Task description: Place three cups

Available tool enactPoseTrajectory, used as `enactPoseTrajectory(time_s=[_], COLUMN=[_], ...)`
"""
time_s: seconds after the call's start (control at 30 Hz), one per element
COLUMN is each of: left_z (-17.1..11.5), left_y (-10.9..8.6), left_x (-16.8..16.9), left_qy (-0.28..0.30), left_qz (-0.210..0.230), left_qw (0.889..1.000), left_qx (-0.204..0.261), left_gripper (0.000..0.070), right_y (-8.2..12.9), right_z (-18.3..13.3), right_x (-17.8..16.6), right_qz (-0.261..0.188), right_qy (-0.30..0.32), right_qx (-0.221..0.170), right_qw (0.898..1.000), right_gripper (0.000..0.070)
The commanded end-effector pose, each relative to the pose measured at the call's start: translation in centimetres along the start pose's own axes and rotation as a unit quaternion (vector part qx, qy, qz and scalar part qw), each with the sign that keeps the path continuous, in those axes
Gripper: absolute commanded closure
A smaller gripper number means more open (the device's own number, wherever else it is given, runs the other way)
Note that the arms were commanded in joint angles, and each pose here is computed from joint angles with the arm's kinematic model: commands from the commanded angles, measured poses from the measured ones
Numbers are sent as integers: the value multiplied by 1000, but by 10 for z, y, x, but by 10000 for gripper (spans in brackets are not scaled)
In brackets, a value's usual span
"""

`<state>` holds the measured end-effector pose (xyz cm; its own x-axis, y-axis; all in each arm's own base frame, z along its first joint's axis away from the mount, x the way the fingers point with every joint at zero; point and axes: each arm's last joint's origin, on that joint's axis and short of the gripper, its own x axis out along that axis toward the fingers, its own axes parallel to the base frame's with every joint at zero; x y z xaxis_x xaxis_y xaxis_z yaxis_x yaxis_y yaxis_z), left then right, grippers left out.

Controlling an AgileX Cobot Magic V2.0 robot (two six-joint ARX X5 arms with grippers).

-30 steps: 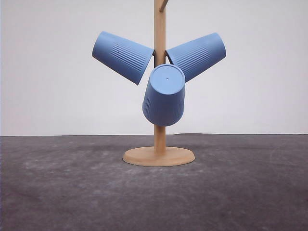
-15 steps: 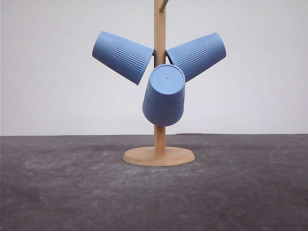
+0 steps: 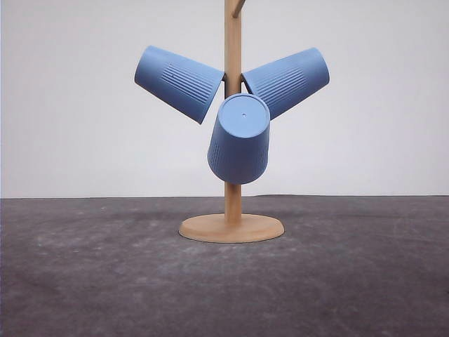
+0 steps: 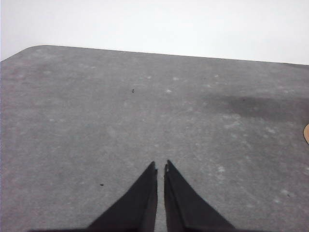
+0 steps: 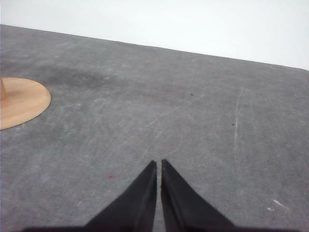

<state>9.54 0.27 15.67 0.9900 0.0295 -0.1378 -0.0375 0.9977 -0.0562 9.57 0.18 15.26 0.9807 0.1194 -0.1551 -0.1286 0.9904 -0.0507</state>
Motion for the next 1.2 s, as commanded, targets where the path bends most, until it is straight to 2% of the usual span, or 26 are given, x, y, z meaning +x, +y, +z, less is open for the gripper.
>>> enactPoseTrajectory(time_s=[0.0,1.17], left_z=[-3,-3], left_y=[0,0], left_x=[1,1], left_qy=[1,1], left_qz=[0,0], left_qw=[1000,1000], left_qx=[-2,-2], left_gripper=[700,700], right_y=[0,0], right_z=[0,0], right_x=[0,0], right_qz=[-2,-2], right_qy=[-5,-5], right_qx=[5,5], right_qw=[1000,1000], right_gripper=[689,688])
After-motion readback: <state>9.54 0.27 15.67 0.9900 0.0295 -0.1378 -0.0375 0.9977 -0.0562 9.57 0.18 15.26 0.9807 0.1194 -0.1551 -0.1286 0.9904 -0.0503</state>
